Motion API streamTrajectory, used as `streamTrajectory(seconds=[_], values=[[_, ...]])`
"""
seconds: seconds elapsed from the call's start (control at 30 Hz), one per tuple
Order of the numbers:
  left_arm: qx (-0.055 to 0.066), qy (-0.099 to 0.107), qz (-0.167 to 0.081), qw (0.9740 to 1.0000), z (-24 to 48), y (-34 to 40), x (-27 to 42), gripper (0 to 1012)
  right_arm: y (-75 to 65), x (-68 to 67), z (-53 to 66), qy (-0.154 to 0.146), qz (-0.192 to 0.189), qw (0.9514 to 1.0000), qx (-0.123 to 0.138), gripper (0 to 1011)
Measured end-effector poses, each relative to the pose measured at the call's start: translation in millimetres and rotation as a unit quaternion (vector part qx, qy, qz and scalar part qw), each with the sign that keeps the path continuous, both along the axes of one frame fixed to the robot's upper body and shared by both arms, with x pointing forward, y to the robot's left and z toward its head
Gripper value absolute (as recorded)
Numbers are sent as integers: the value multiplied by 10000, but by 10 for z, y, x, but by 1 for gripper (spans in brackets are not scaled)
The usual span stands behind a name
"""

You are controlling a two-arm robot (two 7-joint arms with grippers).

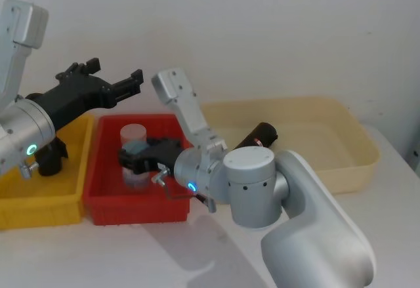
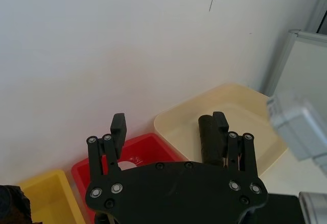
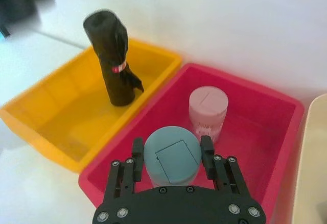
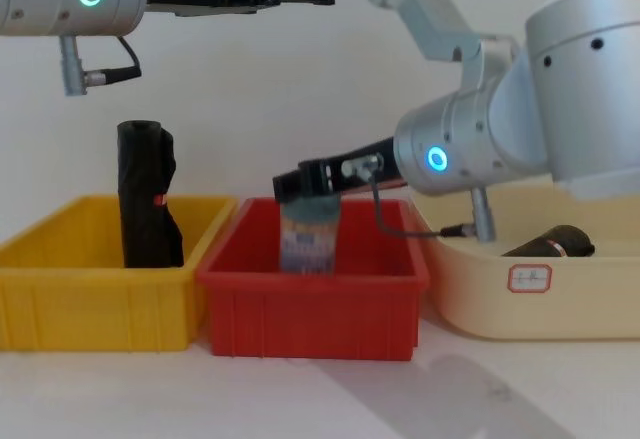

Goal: Pick up the garbage bag with the one hand and transfer it to the other hand.

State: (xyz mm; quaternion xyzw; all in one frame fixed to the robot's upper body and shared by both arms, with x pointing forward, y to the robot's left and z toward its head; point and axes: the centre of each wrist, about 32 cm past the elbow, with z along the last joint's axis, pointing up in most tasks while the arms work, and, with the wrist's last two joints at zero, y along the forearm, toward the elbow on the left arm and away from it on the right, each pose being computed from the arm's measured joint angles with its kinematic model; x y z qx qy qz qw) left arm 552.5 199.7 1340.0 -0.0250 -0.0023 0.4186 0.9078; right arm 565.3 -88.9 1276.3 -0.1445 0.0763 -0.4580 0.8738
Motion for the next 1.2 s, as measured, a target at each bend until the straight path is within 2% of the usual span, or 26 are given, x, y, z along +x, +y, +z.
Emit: streamTrajectory(seconds=[0.3,0.67,0.87,1.2], values=[[0,0,0,10000,0,0,0,1001,-44,16,192,-122,-65,9994,323,658],[0,0,0,10000,0,0,0,1001,-141,104,338,-249,-369,9974,561,658],[0,0,0,10000,0,0,0,1002,-253,213,388,-314,-707,9947,675,658],[0,0,0,10000,0,0,0,1001,-519,436,441,-405,-1362,9861,865,658]])
